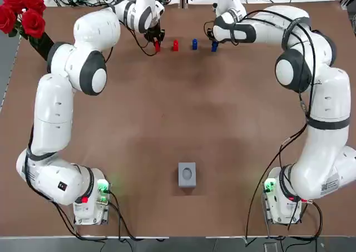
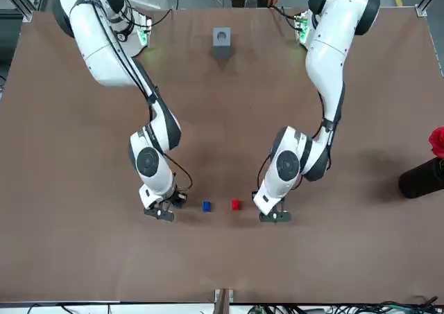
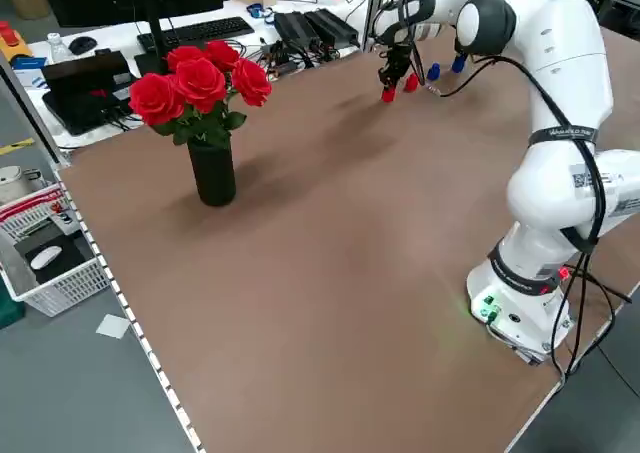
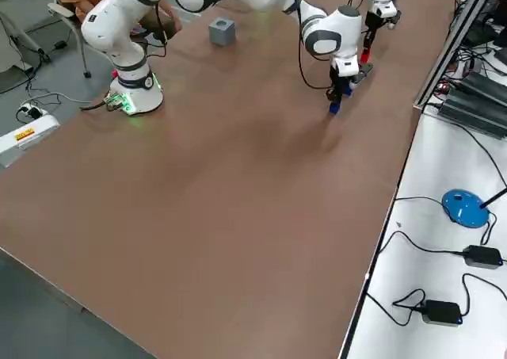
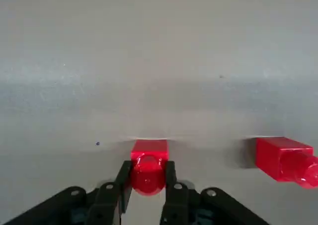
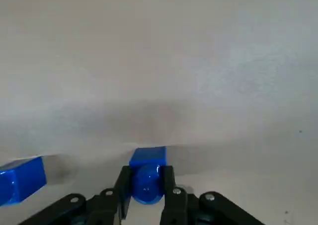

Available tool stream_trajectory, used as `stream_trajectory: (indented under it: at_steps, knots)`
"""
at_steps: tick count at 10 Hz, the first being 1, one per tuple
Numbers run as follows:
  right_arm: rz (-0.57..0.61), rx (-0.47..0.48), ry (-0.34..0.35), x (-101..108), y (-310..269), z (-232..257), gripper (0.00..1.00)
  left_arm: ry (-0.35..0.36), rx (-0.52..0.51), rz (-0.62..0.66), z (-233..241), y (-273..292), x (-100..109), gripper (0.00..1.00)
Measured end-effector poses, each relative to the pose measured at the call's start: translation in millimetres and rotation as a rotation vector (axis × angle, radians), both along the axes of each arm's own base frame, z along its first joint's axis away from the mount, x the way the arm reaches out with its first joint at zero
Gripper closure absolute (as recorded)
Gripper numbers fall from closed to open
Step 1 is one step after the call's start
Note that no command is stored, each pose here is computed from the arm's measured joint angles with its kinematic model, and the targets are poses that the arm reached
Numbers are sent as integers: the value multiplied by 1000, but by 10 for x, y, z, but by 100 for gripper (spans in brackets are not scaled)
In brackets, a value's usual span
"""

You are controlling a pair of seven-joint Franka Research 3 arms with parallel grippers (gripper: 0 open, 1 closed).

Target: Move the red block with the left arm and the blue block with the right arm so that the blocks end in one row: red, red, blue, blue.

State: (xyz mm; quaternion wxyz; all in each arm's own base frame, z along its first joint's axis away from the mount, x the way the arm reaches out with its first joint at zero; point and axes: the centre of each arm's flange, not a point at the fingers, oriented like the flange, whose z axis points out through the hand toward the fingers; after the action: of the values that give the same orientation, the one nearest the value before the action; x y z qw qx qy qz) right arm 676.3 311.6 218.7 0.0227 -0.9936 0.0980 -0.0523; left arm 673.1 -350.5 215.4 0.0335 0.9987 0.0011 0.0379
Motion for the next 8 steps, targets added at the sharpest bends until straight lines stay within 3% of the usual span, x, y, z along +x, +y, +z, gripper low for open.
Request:
stream_trajectory:
  at_steps: [3,5,7,8]
  knots:
    - [13,-4,-4,-22,55,0,67,0,0,0,-1,-3,3,69]
    - [14,-6,-4,-23,58,-2,64,-3,-2,0,15,-6,10,43]
    - [20,-13,-6,-25,56,-21,50,-15,-7,1,160,-12,33,14]
    - [22,-15,-5,-27,55,-34,49,3,4,-1,298,-1,10,1]
